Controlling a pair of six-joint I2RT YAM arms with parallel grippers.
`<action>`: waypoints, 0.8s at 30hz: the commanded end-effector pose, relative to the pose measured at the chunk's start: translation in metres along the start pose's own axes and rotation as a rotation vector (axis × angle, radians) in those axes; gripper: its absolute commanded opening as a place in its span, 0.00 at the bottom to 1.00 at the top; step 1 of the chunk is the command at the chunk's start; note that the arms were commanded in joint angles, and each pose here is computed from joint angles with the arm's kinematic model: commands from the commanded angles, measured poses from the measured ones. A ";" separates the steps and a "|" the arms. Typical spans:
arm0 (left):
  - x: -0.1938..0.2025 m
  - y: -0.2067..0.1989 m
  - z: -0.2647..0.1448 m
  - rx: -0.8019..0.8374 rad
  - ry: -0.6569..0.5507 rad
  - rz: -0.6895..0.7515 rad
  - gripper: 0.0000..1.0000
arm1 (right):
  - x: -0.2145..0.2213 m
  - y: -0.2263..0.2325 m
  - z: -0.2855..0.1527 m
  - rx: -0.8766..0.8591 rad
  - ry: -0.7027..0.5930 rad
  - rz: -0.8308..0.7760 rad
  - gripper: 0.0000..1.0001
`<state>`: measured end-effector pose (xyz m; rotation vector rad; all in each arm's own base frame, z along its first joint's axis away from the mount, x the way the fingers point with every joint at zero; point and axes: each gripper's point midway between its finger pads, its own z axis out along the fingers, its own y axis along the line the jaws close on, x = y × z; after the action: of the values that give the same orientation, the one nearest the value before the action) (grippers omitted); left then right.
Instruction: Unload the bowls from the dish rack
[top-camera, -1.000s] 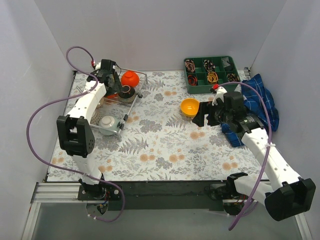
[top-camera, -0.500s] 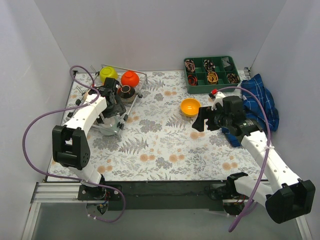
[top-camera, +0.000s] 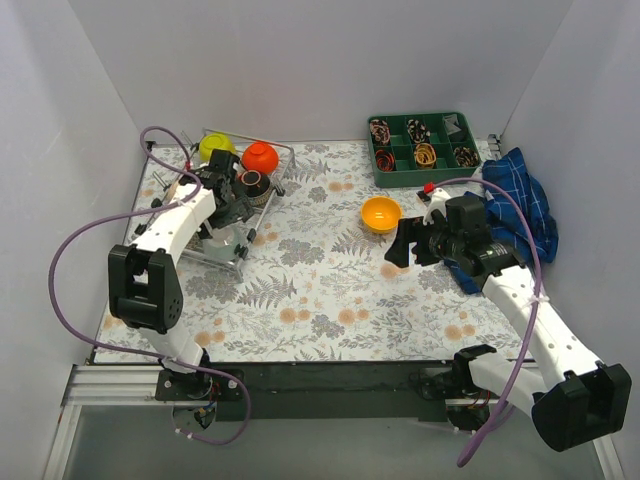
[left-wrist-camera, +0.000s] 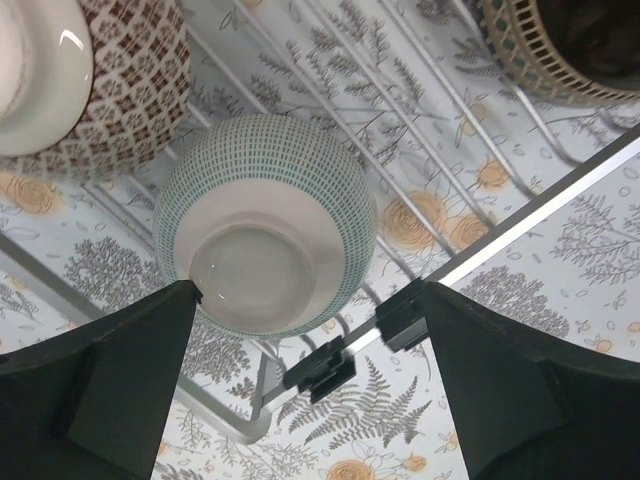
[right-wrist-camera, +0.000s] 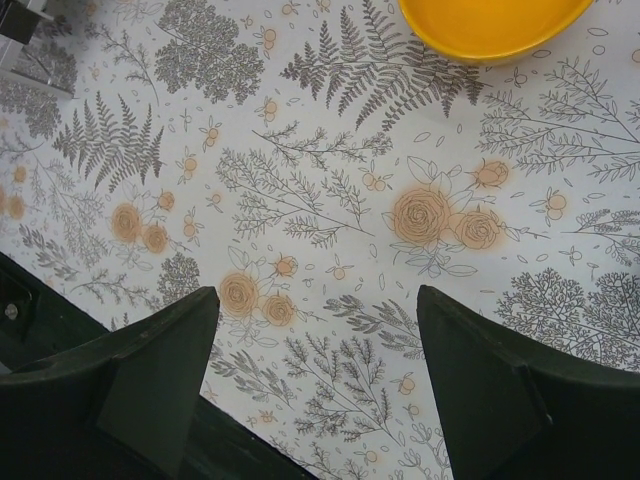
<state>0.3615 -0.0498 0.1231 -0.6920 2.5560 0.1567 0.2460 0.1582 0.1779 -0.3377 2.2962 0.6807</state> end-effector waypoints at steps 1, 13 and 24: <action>-0.024 -0.029 0.012 0.052 -0.050 -0.003 0.97 | -0.007 0.002 -0.005 -0.003 -0.041 -0.017 0.88; -0.074 -0.047 0.037 0.015 -0.140 0.065 0.97 | -0.001 0.000 -0.009 0.019 -0.042 -0.005 0.87; -0.118 -0.043 -0.014 0.028 -0.321 0.179 0.98 | -0.005 0.001 -0.016 0.022 -0.065 -0.017 0.87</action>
<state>0.4604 -0.0340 0.1345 -0.4521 2.4344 0.3056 0.2397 0.1508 0.1837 -0.3186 2.2688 0.6499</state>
